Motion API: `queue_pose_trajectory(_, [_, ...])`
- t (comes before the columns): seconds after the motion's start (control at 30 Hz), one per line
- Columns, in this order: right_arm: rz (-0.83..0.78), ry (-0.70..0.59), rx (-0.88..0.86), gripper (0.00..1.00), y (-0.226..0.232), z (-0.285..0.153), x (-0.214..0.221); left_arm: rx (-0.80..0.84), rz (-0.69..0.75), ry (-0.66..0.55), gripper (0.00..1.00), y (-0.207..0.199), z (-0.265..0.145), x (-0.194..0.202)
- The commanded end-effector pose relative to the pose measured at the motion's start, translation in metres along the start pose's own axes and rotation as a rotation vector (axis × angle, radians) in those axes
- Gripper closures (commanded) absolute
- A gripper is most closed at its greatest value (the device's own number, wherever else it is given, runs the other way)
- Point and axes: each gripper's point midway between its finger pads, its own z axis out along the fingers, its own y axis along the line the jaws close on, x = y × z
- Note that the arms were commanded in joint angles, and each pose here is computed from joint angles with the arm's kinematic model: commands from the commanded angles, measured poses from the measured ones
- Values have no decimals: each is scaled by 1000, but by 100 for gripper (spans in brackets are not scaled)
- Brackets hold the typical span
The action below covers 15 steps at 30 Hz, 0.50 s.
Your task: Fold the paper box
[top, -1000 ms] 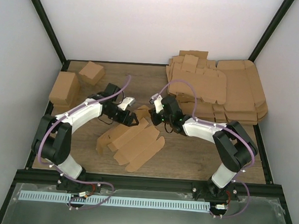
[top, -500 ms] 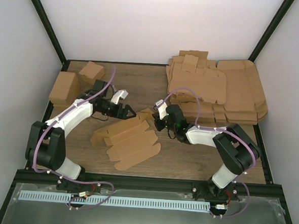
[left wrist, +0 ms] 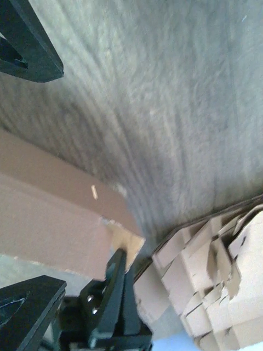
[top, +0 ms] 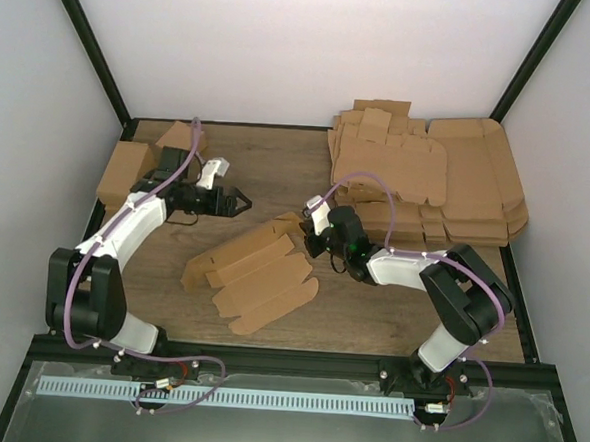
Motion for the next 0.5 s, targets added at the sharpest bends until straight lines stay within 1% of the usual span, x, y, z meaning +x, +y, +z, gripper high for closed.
queue_pose_trajectory(0.0, [-19,-65,22,99,-1,-2,-24,-115,32,-53,0,16,-8,-26])
queue_pose_trajectory(0.07, [-13,-69,24,99,-2,1,-25,-136,34,-76,0,17,-12,-33])
queue_pose_trajectory(0.2, [-49,-172,9,99,2,-12,-33,-177,35,-152,0,17,-24,-47])
queue_pose_trajectory(0.27, [-72,-162,6,99,3,-13,-32,-186,53,-168,0,16,-28,-51])
queue_pose_trajectory(0.33, [-102,-140,-21,99,8,-11,-31,-184,73,-158,0,15,-30,-50])
queue_pose_trajectory(0.47, [-156,-120,-57,99,14,-9,-27,-128,81,-85,0,14,-17,-38])
